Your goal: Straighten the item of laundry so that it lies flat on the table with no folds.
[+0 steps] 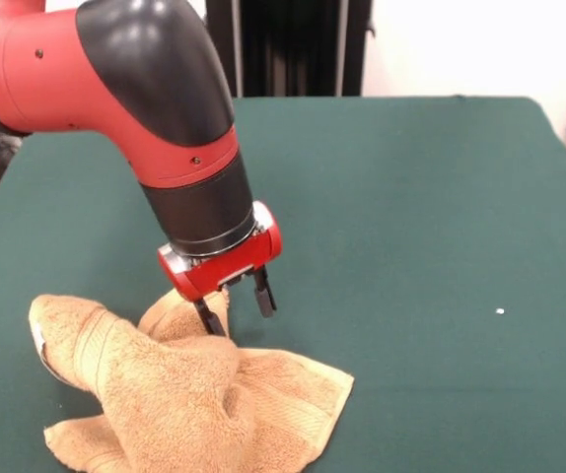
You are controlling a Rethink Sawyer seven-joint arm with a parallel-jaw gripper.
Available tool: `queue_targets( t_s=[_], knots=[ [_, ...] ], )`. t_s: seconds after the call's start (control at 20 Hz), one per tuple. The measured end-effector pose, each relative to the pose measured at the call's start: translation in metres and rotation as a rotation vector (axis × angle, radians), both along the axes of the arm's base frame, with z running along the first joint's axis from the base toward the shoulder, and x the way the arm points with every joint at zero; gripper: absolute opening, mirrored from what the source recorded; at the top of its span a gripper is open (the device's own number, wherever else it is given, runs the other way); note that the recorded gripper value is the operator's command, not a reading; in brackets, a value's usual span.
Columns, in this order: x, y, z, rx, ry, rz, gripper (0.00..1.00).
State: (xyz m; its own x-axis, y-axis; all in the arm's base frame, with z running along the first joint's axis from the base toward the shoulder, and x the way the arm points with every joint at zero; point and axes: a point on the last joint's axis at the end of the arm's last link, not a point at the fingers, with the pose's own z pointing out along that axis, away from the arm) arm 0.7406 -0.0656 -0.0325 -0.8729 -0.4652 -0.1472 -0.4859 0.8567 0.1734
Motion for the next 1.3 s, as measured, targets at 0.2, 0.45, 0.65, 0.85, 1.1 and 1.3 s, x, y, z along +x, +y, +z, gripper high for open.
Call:
queue_targets(
  t_s=[0.2,0.45,0.65,0.85,1.1,1.3],
  knots=[
    [0.0021,0.0000,-0.0003,0.013,0.001,-0.015,1.00],
    [0.0051,-0.0005,-0.0013,0.025,0.000,-0.031,1.00],
    [0.0076,-0.0009,-0.0014,0.038,0.000,-0.046,1.00],
    [0.0085,-0.0011,-0.0014,0.048,0.000,-0.056,1.00],
    [0.0087,-0.0013,-0.0014,0.049,0.001,-0.058,1.00],
    [0.0088,-0.0012,-0.0014,0.050,0.001,-0.059,1.00]
  ],
)
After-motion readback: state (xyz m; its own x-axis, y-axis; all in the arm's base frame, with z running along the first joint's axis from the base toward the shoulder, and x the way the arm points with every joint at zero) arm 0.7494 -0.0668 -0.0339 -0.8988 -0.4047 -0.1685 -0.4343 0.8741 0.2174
